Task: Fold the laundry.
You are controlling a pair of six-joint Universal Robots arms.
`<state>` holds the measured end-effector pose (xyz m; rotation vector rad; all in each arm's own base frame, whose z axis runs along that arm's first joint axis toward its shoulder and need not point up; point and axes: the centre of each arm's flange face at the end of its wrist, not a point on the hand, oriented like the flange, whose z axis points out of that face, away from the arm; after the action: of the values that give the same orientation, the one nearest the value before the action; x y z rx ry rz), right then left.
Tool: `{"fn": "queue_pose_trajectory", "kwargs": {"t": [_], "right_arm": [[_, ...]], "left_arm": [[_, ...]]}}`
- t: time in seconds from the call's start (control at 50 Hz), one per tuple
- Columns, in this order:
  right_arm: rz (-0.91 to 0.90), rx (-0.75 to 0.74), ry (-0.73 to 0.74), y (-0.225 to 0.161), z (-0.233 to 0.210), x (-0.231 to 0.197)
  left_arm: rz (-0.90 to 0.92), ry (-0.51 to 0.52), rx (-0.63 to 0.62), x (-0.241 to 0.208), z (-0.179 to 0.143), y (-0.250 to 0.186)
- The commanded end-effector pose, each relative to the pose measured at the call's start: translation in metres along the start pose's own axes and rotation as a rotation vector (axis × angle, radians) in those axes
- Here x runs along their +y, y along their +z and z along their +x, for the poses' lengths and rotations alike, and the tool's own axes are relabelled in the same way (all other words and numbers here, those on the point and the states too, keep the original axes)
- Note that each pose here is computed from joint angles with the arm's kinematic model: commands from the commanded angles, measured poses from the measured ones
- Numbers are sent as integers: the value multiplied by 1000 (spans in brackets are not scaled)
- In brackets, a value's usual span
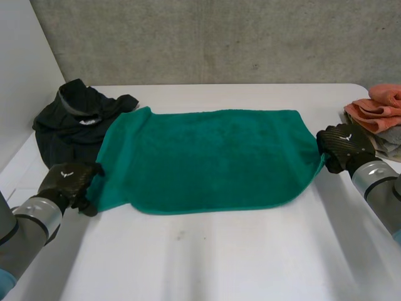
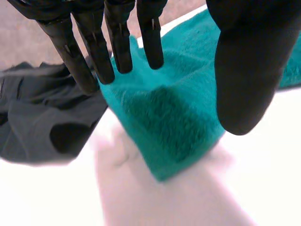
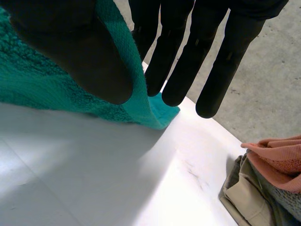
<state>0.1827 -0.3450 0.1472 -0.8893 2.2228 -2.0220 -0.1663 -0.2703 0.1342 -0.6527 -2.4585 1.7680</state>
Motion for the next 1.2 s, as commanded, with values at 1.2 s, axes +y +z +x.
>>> {"fn": "queue_pose_trajectory", "kwargs": {"t": [1.2], "right_arm": [[-537, -321, -411, -97, 18, -7]], "left_arm": [[-334, 246, 248, -10, 12, -87]]}}
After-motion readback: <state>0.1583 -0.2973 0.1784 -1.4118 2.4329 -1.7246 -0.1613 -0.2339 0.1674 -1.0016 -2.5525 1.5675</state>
